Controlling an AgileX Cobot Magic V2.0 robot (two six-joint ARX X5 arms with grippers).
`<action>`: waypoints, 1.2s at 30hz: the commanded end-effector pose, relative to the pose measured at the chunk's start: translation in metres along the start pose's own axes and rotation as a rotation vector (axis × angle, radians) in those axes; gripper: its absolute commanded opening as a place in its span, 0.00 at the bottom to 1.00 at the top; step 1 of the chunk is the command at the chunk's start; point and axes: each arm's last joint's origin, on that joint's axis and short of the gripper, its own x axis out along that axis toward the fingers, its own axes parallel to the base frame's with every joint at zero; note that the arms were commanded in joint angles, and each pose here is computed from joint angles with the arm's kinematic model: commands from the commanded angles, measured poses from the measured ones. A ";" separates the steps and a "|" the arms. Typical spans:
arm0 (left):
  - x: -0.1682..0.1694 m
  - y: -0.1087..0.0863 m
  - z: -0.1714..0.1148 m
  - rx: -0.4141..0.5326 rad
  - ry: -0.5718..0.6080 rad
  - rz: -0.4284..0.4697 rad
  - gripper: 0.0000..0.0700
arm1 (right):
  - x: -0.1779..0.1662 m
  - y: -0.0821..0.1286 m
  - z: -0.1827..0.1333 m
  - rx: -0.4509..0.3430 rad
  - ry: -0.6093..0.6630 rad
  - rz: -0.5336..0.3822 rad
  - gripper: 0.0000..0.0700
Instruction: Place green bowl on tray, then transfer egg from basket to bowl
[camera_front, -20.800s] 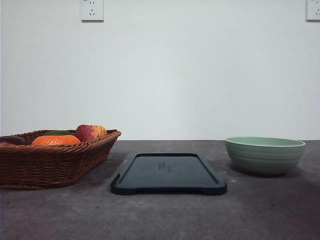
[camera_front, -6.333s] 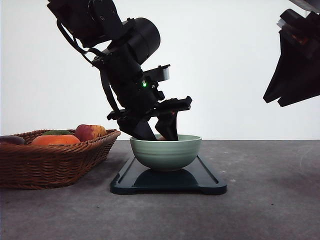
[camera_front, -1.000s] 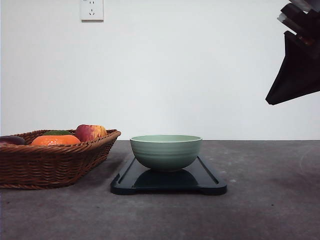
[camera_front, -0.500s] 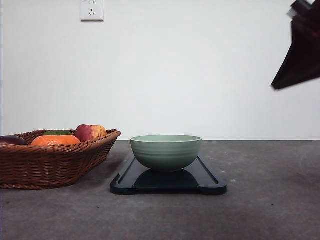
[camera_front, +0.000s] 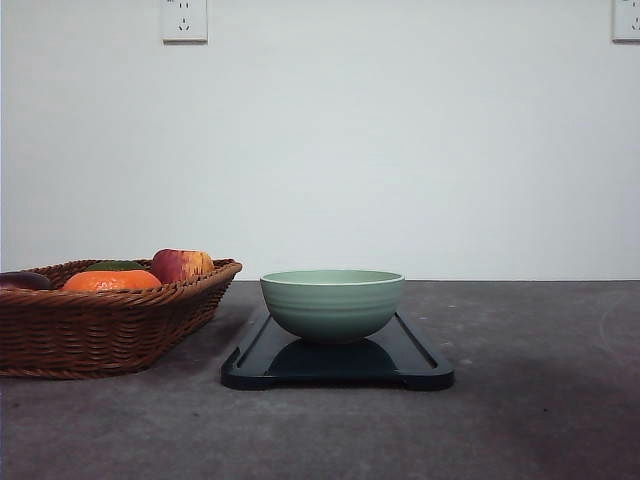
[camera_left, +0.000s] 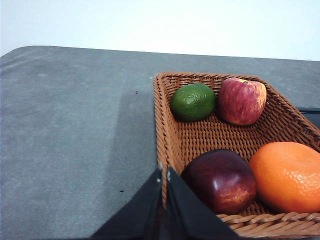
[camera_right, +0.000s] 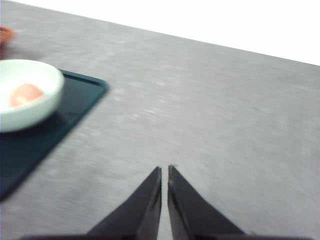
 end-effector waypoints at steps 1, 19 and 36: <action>0.002 0.001 -0.007 0.001 0.023 0.006 0.00 | -0.002 -0.001 -0.006 0.007 -0.026 -0.026 0.02; 0.002 0.001 -0.007 0.001 0.026 0.006 0.00 | -0.014 -0.001 -0.029 0.071 -0.119 -0.198 0.02; 0.002 0.001 -0.007 0.001 0.026 0.006 0.00 | -0.014 -0.001 -0.029 0.073 -0.125 -0.199 0.02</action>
